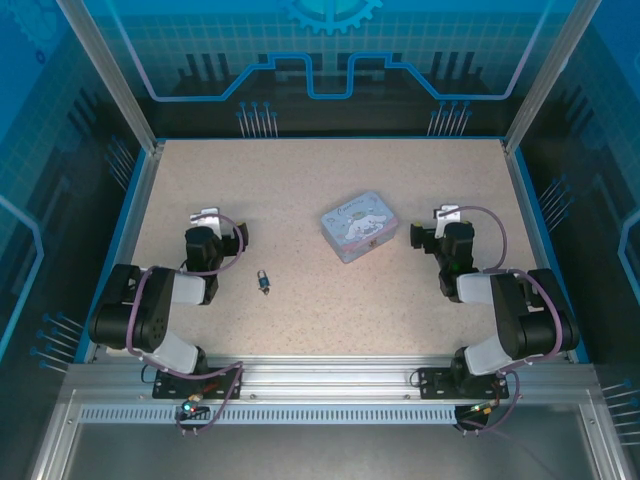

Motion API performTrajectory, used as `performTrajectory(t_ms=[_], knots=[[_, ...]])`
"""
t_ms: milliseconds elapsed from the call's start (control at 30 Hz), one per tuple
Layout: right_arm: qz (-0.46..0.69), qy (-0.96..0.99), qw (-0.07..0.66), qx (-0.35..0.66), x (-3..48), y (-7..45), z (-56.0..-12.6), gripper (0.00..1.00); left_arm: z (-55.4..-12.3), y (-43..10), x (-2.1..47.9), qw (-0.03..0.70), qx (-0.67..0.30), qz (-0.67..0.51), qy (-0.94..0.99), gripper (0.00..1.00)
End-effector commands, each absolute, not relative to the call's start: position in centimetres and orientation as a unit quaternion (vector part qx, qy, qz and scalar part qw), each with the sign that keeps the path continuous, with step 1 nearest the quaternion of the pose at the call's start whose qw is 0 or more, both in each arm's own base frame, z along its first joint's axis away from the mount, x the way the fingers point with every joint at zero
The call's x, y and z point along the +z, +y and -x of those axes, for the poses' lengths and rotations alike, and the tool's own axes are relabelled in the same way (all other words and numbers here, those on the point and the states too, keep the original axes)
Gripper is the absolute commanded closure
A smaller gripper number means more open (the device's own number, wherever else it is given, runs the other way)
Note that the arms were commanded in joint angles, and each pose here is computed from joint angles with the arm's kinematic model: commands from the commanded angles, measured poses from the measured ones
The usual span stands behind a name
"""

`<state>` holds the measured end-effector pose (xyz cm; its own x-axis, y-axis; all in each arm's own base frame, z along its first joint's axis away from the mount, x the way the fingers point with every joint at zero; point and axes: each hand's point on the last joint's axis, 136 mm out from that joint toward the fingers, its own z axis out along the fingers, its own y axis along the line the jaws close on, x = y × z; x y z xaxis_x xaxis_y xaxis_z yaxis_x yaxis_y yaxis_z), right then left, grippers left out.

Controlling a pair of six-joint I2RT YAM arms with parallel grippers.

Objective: Unlock a padlock with a key

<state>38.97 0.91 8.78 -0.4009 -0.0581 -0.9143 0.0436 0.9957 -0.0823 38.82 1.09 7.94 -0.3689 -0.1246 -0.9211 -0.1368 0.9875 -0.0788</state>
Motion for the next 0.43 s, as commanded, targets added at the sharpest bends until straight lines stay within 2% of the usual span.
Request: performTrajectory(t_ms=[0,400], knots=[[0.006,0.826,0.561,-0.055,9.58,0.94,-39.44,0.0,-39.69,1.08,9.4,0.578,0.002,0.069,0.813,0.01],[0.008,0.828,0.56,-0.038,9.52,0.94,-39.47,0.0,-39.74,1.14,9.34,0.577,0.003,0.07,0.814,0.01]])
